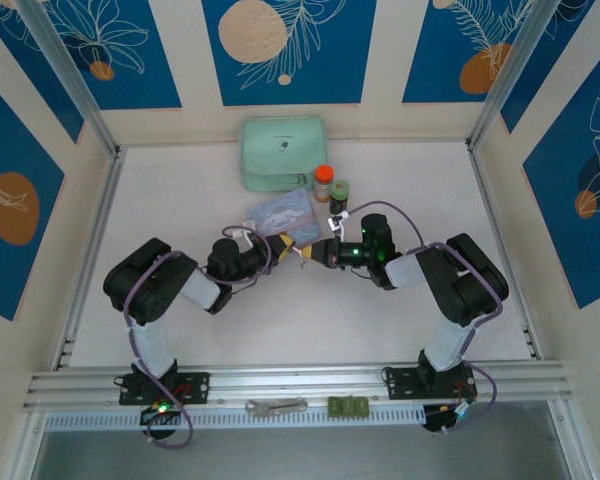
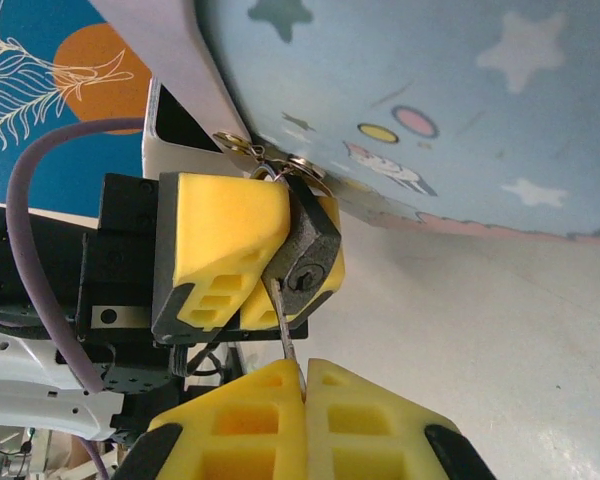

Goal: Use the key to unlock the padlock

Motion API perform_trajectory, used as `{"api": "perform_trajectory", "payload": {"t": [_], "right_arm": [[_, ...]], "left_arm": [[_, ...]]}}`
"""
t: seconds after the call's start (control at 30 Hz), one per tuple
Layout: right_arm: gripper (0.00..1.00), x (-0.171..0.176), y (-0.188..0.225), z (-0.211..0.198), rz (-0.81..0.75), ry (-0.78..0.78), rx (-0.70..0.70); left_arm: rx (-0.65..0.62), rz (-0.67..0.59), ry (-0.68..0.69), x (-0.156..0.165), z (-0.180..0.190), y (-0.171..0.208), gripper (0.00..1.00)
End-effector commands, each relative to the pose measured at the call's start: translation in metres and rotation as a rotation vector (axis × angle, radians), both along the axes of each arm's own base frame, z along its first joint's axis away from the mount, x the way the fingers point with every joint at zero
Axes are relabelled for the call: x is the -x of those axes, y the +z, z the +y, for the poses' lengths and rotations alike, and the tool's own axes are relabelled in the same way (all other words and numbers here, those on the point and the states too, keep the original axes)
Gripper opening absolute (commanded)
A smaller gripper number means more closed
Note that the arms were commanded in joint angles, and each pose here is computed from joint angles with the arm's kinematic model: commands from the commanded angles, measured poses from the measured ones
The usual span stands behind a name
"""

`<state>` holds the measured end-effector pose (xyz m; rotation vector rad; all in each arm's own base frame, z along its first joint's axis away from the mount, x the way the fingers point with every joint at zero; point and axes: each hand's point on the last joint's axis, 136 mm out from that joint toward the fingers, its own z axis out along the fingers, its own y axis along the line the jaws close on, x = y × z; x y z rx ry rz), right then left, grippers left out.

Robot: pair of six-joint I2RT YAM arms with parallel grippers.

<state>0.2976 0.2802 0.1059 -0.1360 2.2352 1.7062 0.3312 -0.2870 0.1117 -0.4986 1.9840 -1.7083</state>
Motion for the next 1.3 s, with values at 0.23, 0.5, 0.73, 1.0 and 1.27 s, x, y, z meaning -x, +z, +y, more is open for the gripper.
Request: {"api": "perform_trajectory", "payload": {"t": [0.23,0.5,0.73,1.0,1.27], "right_arm": [[0.0,0.002,-0.006,-0.007,0.01,-0.019,0.011],[0.0,0.0,0.003,-0.001,-0.012,-0.001,-0.009],[0.0,-0.004,0.005,0.007,-0.017,0.009,-0.019],[0.0,-0.005,0.003,0.014,-0.009,0.023,-0.024],[0.0,-0.008,0.005,0.014,-0.007,0.022,-0.021]], "left_arm": [[0.039,-0.092,-0.026,0.003,-0.006,0.022,0.0],[0.036,-0.089,-0.025,0.002,-0.006,0.021,0.0],[0.039,-0.088,-0.034,0.004,-0.009,0.021,0.0],[0.04,-0.088,-0.035,0.005,-0.008,0.021,0.0],[0.039,-0.096,-0.06,0.007,-0.013,0.022,0.0]]}}
